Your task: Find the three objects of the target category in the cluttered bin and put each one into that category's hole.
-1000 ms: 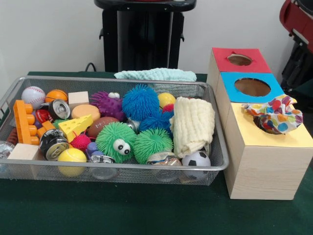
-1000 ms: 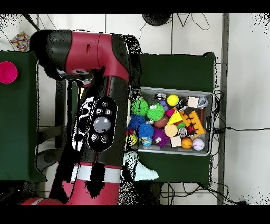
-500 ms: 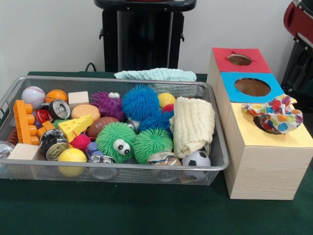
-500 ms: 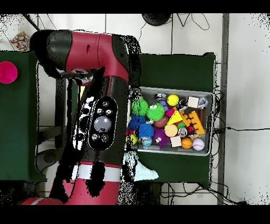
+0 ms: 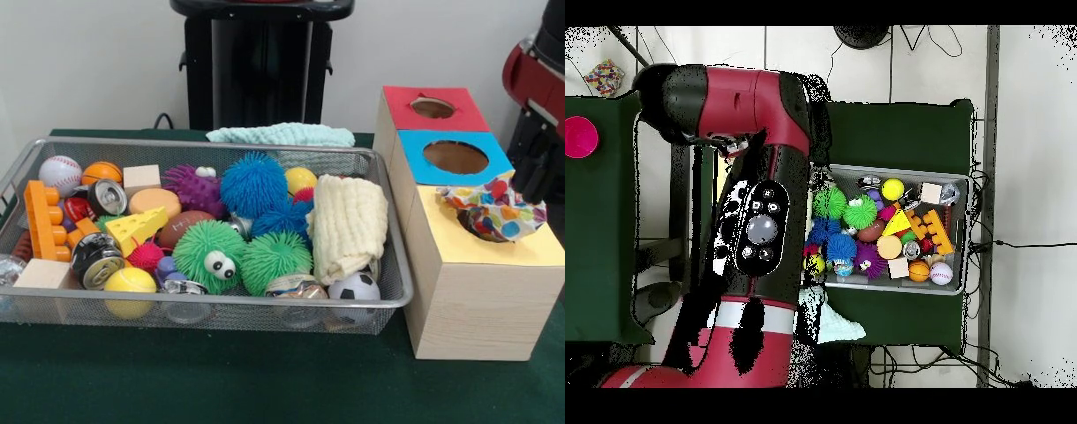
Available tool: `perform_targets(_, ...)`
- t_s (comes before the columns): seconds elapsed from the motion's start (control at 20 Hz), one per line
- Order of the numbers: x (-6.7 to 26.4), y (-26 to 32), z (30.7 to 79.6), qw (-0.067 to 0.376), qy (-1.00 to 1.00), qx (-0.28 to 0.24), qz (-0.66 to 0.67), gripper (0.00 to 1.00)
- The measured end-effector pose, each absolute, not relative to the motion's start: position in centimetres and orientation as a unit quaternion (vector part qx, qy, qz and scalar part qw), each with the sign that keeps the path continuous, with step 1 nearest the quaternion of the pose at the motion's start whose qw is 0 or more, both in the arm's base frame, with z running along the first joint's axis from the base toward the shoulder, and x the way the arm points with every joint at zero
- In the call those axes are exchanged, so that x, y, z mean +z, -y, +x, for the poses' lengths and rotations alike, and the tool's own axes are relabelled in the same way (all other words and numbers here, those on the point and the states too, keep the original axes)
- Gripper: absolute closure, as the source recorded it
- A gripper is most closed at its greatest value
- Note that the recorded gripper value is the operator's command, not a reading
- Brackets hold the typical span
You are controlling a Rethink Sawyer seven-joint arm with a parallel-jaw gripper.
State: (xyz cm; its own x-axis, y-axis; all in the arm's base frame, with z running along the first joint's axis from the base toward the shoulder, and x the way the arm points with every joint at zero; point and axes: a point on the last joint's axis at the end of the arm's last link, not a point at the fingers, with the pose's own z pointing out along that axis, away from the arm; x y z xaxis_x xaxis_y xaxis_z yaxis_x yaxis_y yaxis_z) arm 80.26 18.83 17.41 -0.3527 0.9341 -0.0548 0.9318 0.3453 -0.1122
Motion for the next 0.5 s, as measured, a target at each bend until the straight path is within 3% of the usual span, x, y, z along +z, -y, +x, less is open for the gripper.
perform_targets(0.5, 14.1, -18.3, 79.4, 0.019, 0.819, 0.078, -0.568, 1.0)
